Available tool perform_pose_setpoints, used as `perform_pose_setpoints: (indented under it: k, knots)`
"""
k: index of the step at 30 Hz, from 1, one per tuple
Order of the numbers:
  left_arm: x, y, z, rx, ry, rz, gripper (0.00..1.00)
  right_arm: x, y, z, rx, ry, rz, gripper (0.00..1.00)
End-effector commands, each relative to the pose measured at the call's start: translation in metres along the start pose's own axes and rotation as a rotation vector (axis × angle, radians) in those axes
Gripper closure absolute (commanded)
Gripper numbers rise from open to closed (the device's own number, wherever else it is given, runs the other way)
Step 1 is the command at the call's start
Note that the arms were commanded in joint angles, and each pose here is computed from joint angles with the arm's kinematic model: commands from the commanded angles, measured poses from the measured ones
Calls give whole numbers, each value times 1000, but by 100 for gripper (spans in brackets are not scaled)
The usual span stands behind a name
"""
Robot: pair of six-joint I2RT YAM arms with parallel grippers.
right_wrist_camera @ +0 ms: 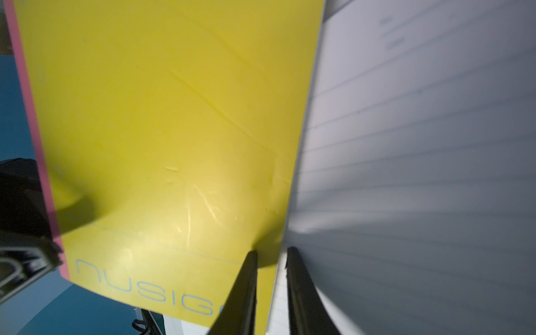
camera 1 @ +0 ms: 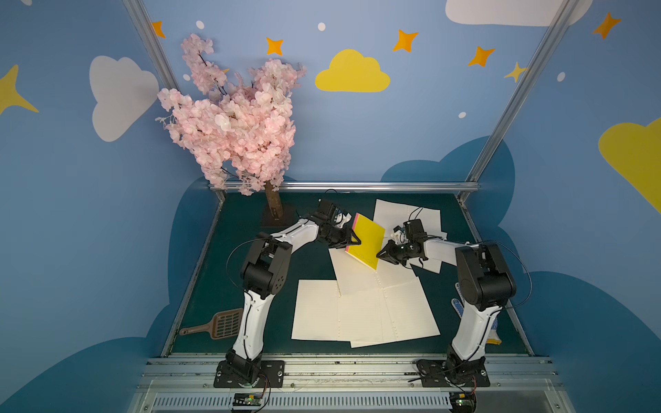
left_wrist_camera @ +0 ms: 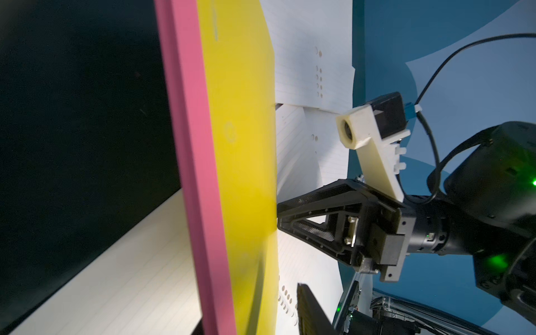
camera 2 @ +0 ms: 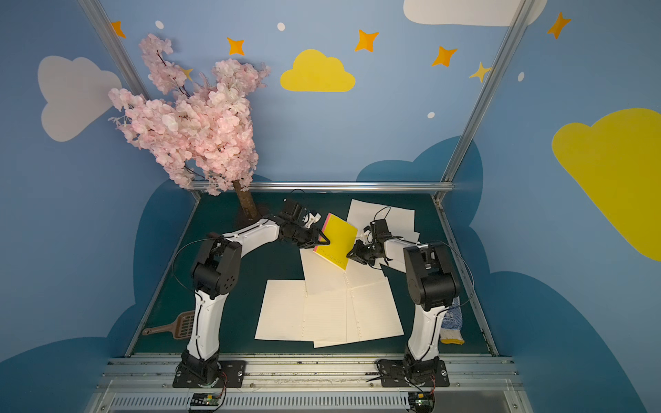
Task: Close the notebook
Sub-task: Pick up the notebook at the notebook.
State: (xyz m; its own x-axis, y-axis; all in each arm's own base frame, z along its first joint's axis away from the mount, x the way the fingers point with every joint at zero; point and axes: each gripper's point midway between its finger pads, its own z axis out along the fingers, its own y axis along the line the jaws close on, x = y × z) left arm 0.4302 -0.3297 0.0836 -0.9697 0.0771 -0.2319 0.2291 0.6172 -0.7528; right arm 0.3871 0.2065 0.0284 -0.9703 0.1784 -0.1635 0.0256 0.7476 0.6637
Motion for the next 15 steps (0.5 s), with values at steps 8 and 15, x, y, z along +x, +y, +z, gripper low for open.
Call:
perform_pose_setpoints:
  k: [8, 15]
  knots:
    - [-5, -7, -14, -65, -21, 61, 90, 11, -7, 5, 25, 33, 15, 78]
    - [-7, -10, -18, -97, -37, 73, 97, 10, -2, -1, 18, 24, 3, 76]
